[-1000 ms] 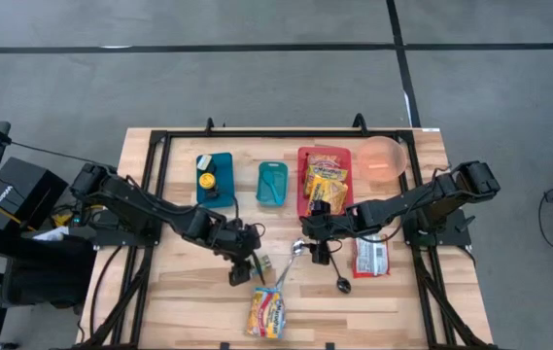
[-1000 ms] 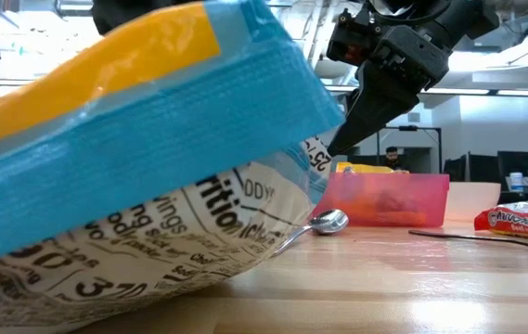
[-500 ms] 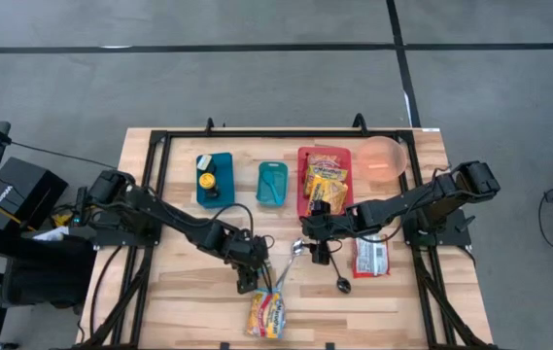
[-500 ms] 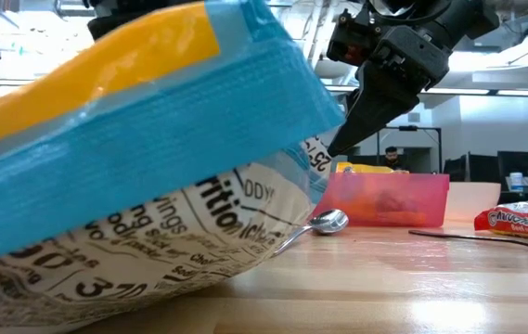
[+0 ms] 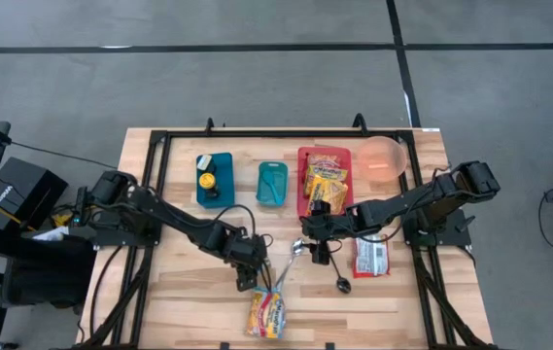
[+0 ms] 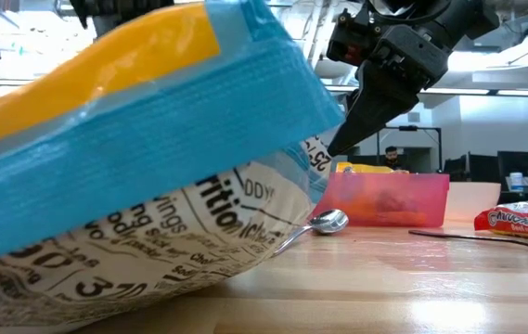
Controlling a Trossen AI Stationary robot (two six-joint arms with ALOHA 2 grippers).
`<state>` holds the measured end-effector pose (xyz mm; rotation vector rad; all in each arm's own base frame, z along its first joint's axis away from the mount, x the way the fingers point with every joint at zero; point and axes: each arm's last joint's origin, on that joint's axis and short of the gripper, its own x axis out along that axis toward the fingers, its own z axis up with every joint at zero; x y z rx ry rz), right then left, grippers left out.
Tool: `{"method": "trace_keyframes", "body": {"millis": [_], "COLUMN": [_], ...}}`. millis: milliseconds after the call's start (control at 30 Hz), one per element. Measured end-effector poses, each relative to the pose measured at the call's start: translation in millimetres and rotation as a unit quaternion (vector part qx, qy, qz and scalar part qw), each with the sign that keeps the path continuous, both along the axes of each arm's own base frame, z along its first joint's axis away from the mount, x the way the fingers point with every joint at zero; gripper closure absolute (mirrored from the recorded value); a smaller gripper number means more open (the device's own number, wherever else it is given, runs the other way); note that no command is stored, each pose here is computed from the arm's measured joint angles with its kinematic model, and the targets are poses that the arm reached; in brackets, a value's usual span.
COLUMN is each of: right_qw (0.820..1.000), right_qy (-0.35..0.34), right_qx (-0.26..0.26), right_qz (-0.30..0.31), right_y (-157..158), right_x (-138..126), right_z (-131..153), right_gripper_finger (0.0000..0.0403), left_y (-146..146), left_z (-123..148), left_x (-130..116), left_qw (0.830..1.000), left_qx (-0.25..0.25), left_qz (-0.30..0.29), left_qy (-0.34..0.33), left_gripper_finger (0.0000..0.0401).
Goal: Pick & Place Food Item
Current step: Put the black spice bottle into the blue bin
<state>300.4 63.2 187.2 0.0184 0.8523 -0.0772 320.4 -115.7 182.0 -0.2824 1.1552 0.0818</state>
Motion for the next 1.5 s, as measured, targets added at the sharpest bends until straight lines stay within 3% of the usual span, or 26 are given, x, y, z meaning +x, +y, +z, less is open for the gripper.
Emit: {"method": "trace_keyframes", "body": {"millis": [233, 500, 1033, 1333, 1500], "right_qw": [1.000, 1.000, 1.000, 1.000, 1.000], "right_qy": [0.000, 0.000, 0.000, 0.000, 0.000], "right_qx": [0.000, 0.002, 0.002, 0.002, 0.002], "right_qz": [0.000, -0.003, -0.003, -0.003, -0.003], "right_y": [0.0, -0.1, 0.0, 0.0, 0.0], "right_x": [0.0, 0.0, 0.0, 0.0, 0.0], "right_z": [0.0, 0.0, 0.0, 0.0, 0.0], "right_gripper_finger": [0.0127, 0.0127, 0.0127, 0.0127, 0.0127], "left_y": [-2.4, -0.3, -0.5, -0.2, -0.5], "left_z": [-22.5, -44.2, -44.0, -44.2, -43.8], "left_x": [8.7, 10.5, 9.9, 10.0, 11.5], "left_qw": [0.999, 0.998, 0.998, 0.998, 0.998], "left_qx": [-0.027, -0.012, 0.014, 0.020, 0.018], "left_qz": [0.004, 0.019, -0.023, -0.026, -0.026], "left_qy": [0.025, 0.066, 0.060, 0.057, 0.049], "left_gripper_finger": [0.0146, 0.0146, 0.0147, 0.0209, 0.0200]}}
